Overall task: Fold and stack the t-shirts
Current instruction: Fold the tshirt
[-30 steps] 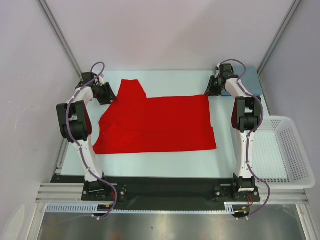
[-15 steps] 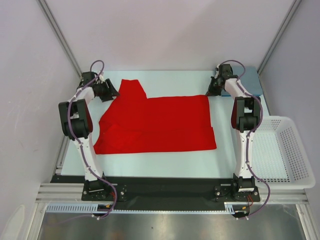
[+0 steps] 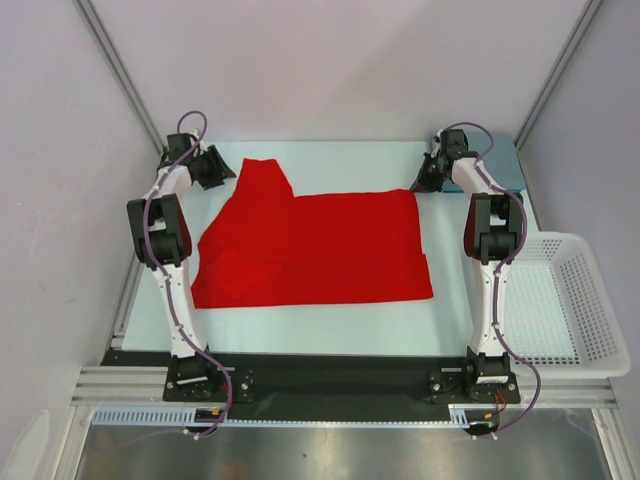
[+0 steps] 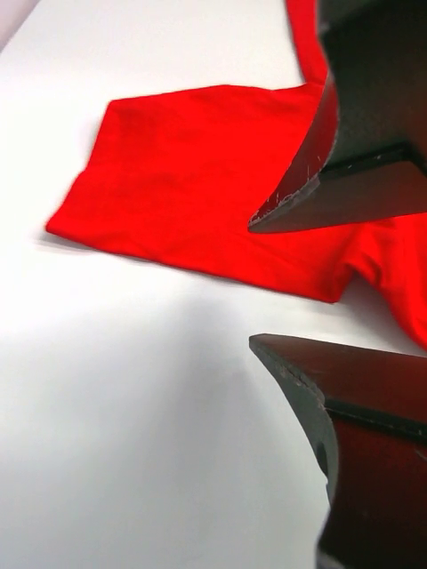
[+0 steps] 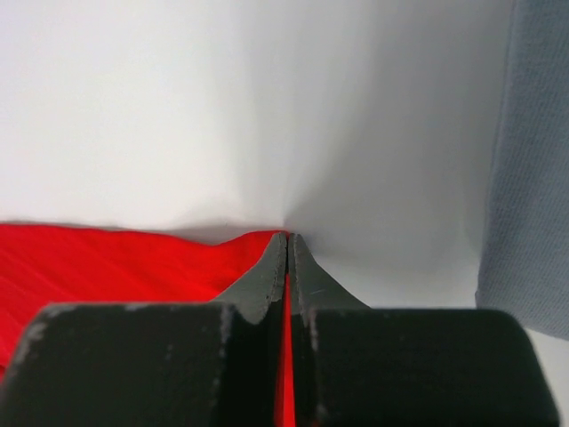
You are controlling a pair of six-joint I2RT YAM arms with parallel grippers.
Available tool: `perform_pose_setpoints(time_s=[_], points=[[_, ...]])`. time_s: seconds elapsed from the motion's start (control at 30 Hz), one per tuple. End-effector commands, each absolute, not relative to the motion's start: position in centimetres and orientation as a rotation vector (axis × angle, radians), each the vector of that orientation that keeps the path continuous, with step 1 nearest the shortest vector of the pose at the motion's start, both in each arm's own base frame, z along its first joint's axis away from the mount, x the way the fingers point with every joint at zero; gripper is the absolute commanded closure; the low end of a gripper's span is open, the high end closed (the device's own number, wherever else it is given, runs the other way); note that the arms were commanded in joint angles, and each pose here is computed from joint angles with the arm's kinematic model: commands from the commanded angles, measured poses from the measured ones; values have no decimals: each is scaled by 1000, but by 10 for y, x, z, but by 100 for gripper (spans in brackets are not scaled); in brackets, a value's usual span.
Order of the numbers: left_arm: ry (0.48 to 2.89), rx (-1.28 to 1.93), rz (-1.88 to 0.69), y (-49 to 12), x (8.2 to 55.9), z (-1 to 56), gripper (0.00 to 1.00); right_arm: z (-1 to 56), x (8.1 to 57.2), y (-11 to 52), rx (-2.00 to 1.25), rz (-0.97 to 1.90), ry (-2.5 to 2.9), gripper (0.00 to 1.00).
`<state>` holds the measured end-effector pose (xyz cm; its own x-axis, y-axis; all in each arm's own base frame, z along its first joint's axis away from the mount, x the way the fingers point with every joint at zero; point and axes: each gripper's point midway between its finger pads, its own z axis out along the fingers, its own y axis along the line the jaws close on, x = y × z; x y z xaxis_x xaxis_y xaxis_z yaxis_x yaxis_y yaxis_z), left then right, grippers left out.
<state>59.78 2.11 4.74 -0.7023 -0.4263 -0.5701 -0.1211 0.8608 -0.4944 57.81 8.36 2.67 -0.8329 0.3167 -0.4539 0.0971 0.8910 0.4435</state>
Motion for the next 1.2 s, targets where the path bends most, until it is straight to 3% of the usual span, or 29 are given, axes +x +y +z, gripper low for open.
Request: perform_pose_setpoints(time_s=[0.0, 0.33, 0.57, 0.7, 0.9, 1.17], points=[[2303, -377, -542, 21, 609, 56, 45, 26, 581, 88, 299, 586, 2512, 100], [2380, -243, -474, -9, 606, 38, 53, 26, 581, 90, 301, 596, 2511, 100], [2466, -190, -124, -1, 603, 29, 52, 32, 583, 91, 310, 616, 2494, 100], [2514, -179, 14, 8, 596, 18, 59, 34, 585, 93, 314, 627, 2484, 100], [2593, -125, 67, -10, 582, -3, 61, 37, 583, 92, 307, 624, 2479, 100], [2590, -121, 45, -19, 587, -8, 74, 35, 576, 90, 322, 624, 2483, 100]])
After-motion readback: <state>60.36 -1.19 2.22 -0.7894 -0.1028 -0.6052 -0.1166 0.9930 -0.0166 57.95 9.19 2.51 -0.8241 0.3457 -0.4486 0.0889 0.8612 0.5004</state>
